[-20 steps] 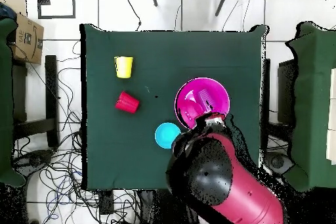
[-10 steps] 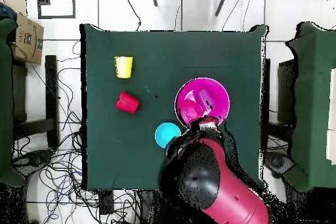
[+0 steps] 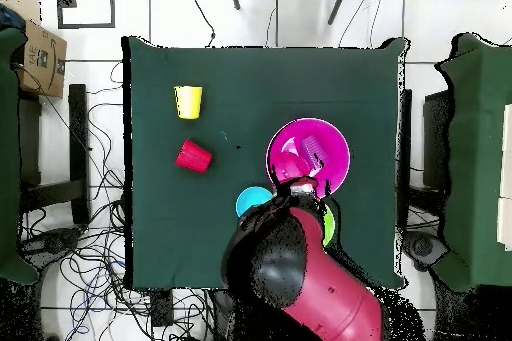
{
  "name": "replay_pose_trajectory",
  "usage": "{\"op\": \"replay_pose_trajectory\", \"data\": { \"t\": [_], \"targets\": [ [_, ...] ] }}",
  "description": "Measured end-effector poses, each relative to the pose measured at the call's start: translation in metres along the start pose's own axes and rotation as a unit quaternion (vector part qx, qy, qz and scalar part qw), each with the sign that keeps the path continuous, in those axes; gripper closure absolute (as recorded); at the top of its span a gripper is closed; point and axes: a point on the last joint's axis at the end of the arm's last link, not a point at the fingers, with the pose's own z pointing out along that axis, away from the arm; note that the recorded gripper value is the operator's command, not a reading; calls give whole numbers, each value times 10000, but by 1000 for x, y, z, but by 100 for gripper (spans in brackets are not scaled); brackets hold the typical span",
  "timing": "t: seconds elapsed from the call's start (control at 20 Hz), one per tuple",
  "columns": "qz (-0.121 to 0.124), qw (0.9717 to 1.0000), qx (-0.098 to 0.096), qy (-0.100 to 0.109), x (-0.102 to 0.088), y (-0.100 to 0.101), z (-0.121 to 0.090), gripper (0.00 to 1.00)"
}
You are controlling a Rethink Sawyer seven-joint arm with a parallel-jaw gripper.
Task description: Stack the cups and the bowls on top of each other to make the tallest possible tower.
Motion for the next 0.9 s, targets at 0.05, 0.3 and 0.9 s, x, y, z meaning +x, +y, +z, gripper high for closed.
{"op": "replay_pose_trajectory", "data": {
  "t": [0.05, 0.3, 0.9],
  "targets": [
    [-20, 10000, 20, -1, 3, 0, 1, 0],
    [-76, 9999, 74, -18, 13, 4, 11, 0],
    [54, 9987, -408, -305, 1, 46, 52, 0]
  ]
}}
